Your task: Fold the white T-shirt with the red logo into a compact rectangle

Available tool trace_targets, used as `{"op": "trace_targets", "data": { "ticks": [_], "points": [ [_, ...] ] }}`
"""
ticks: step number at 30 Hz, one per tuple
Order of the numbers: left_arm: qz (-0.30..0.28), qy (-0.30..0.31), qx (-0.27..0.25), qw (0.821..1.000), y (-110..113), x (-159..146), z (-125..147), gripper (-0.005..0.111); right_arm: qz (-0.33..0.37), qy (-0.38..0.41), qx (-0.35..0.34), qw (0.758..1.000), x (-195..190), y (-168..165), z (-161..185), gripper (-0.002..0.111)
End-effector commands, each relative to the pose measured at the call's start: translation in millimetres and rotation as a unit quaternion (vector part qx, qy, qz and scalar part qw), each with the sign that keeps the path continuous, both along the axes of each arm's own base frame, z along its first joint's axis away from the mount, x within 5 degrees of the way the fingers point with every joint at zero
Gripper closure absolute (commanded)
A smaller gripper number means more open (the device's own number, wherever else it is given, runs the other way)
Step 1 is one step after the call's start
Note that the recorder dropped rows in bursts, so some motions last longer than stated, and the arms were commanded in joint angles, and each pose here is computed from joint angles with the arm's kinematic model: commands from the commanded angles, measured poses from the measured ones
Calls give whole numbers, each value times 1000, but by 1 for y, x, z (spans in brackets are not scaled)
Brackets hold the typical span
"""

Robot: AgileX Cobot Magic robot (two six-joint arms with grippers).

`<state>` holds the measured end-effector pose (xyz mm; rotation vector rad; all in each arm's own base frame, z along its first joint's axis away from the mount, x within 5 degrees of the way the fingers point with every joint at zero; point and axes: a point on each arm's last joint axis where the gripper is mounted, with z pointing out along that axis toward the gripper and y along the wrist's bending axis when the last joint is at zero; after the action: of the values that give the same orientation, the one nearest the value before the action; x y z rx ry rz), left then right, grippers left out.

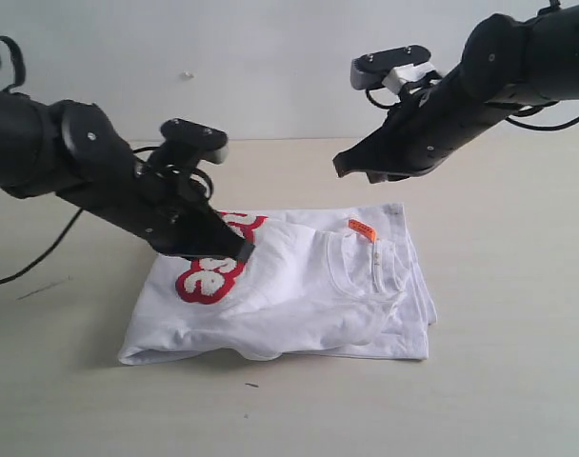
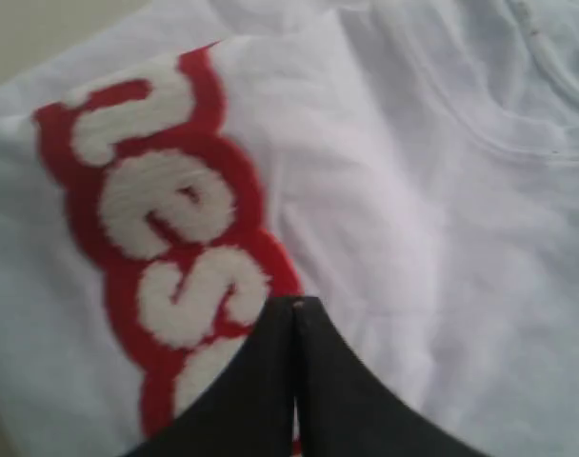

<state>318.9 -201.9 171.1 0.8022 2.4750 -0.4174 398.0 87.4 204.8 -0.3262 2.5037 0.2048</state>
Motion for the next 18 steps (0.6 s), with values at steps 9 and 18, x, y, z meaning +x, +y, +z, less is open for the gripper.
{"op": "trace_targets", "data": {
  "ticks": [9, 18],
  "points": [
    [130, -161, -80, 975, 69, -19, 91, 107, -44, -113, 29, 992, -32, -22, 55, 108],
    [130, -248, -127, 951, 88, -63, 150, 107, -49, -182, 44, 981, -68, -29, 101, 108]
  ]
}}
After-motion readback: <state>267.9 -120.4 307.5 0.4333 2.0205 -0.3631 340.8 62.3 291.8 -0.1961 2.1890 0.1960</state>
